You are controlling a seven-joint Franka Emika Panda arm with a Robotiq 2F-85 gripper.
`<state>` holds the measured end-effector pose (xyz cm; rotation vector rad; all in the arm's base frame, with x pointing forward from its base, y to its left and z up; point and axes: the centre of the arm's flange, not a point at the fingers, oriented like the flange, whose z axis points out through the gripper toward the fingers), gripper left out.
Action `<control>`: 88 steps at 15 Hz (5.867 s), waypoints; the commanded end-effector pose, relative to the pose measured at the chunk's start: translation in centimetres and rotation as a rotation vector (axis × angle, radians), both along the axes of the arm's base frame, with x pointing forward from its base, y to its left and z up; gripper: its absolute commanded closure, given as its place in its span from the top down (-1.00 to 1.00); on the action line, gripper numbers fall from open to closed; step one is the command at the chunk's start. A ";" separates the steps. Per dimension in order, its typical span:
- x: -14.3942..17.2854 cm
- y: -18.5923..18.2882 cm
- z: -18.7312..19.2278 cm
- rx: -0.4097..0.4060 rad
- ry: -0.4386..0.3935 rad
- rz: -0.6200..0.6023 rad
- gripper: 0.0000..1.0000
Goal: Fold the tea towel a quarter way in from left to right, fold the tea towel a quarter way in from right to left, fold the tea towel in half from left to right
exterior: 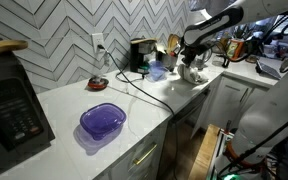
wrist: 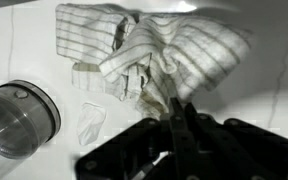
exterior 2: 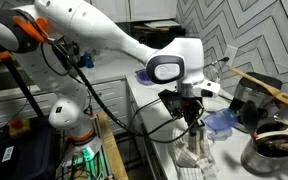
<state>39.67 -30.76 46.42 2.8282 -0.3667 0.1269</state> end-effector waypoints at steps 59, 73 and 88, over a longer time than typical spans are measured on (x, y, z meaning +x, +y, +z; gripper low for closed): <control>1.7 -9.6 -0.9 0.258 0.110 0.204 -0.98; 1.0 -15.1 -6.7 0.179 0.065 0.287 -0.98; -0.4 -17.1 -7.5 0.151 0.135 0.221 0.36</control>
